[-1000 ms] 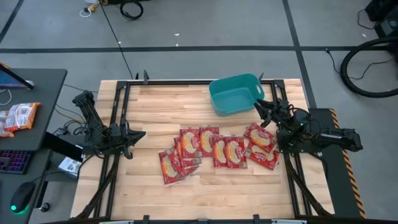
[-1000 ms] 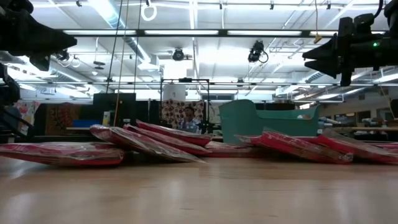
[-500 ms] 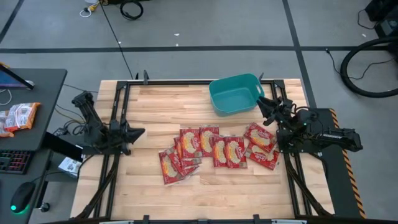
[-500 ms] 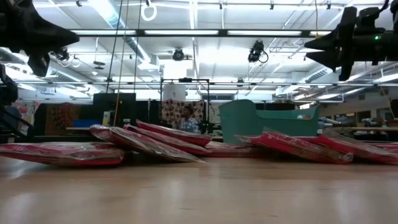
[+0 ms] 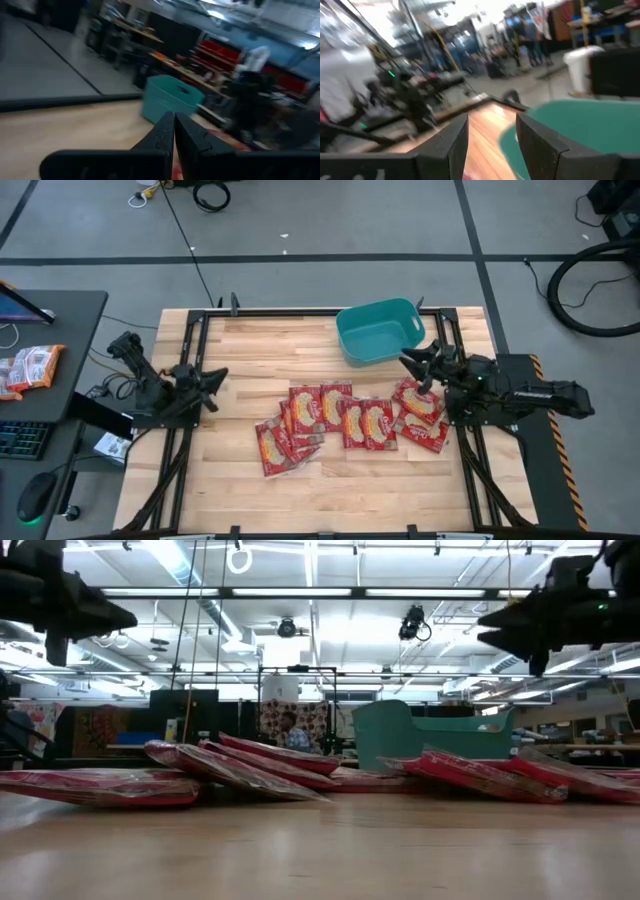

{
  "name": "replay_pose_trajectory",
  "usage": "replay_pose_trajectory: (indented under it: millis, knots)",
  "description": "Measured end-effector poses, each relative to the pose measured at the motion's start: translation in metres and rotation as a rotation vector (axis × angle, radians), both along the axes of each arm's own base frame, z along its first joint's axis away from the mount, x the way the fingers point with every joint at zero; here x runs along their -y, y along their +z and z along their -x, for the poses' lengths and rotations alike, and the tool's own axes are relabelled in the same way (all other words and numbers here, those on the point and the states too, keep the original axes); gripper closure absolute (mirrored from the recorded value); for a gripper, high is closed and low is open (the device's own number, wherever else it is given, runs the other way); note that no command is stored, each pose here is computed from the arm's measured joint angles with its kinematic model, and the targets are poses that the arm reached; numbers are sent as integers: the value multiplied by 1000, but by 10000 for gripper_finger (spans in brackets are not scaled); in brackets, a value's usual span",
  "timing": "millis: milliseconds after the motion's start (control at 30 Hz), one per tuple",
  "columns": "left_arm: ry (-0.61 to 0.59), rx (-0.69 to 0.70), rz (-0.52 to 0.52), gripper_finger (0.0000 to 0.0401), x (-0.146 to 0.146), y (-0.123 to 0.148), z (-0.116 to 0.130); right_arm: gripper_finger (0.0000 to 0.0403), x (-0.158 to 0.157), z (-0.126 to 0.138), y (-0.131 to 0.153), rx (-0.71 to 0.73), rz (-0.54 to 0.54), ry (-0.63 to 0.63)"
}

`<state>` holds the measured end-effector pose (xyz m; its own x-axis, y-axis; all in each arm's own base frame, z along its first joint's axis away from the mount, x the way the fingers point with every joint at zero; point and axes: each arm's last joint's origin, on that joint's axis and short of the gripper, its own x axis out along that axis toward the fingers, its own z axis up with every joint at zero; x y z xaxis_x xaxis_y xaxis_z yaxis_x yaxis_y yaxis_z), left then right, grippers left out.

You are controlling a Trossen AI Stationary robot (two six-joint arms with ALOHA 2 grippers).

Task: Sort popcorn bags into baskets
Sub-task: Adjust the green bin

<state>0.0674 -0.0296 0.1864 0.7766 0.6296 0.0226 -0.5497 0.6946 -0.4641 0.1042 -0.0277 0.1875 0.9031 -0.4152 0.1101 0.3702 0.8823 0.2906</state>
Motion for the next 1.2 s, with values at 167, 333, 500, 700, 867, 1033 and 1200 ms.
replay_pose_trajectory:
  millis: [167,333,500,700,867,1033,1200]
  knots:
    - [-120,29,-136,381,-4,8,-6,233,3,-16,9,-129,11,-9]
    - [-211,108,-257,381,-8,16,-10,233,9,-38,16,-284,46,-33]
    - [-177,100,-320,380,-13,20,-11,233,14,-64,20,-430,83,-26]
    - [-197,146,-416,346,-16,27,-10,200,21,-98,20,-638,72,-4]
    - [-200,220,-479,283,-20,33,-9,155,28,-129,23,-756,94,12]
    - [-177,212,-495,258,-23,33,-10,136,41,-157,24,-841,109,-16]
    - [-176,118,-493,257,-24,25,-14,140,56,-178,20,-987,150,-96]
